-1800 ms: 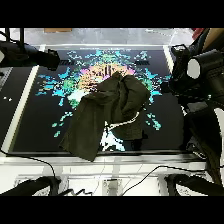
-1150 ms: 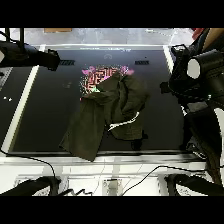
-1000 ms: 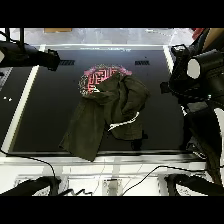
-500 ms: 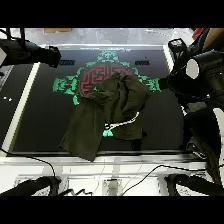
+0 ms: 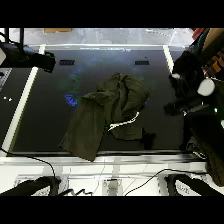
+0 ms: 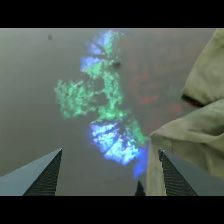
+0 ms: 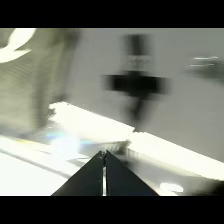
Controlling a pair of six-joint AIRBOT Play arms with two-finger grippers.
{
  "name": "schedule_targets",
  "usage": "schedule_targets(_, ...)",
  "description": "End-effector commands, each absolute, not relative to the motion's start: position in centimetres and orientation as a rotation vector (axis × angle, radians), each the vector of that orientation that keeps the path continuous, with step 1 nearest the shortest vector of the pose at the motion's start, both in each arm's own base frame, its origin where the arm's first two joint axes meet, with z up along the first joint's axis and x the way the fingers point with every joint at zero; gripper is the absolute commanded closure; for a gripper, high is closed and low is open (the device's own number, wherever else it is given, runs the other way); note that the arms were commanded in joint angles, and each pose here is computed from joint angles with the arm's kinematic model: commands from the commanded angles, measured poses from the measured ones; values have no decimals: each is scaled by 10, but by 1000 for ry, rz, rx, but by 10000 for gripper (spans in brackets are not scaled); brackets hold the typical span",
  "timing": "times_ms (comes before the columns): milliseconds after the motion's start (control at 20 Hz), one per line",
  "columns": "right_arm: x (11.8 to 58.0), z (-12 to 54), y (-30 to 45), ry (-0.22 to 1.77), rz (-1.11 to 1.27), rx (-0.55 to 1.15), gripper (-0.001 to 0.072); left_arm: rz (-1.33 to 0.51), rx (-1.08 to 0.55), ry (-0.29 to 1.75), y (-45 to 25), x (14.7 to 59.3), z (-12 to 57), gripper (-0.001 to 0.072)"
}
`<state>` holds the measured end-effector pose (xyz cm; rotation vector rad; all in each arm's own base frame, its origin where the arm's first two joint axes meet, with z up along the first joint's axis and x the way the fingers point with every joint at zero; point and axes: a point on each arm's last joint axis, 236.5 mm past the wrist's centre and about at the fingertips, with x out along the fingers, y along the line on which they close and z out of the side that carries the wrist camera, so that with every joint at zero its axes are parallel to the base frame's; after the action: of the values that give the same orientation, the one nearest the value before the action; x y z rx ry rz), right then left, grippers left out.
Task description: Fold the clothes and pants, and hang the long-sleeved shirts on hangers.
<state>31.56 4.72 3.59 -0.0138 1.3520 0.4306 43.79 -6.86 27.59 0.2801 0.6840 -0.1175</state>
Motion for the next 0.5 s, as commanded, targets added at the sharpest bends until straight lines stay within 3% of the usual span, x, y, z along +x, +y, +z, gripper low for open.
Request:
schedule_targets(0, 276, 8, 93, 1309, 605, 354, 676, -99, 283, 706, -63, 437, 271, 15)
schedule_targets(100, 251, -27, 105, 1383, 599, 423, 642, -100, 286, 717, -64, 440, 266, 16)
schedule_targets(150, 243, -44, 108, 1404, 578, 430, 470, -100, 287, 726, -64, 442, 262, 16)
schedule_targets(200, 236, -62, 111, 1420, 555, 433, 236, -100, 290, 741, -65, 444, 257, 16)
schedule_targets(250, 229, -76, 114, 1437, 538, 432, 207, -101, 292, 766, -65, 444, 249, 16)
schedule_targets(450, 230, -107, 125, 1483, 486, 488, 206, -134, 280, 862, -74, 440, 223, 16)
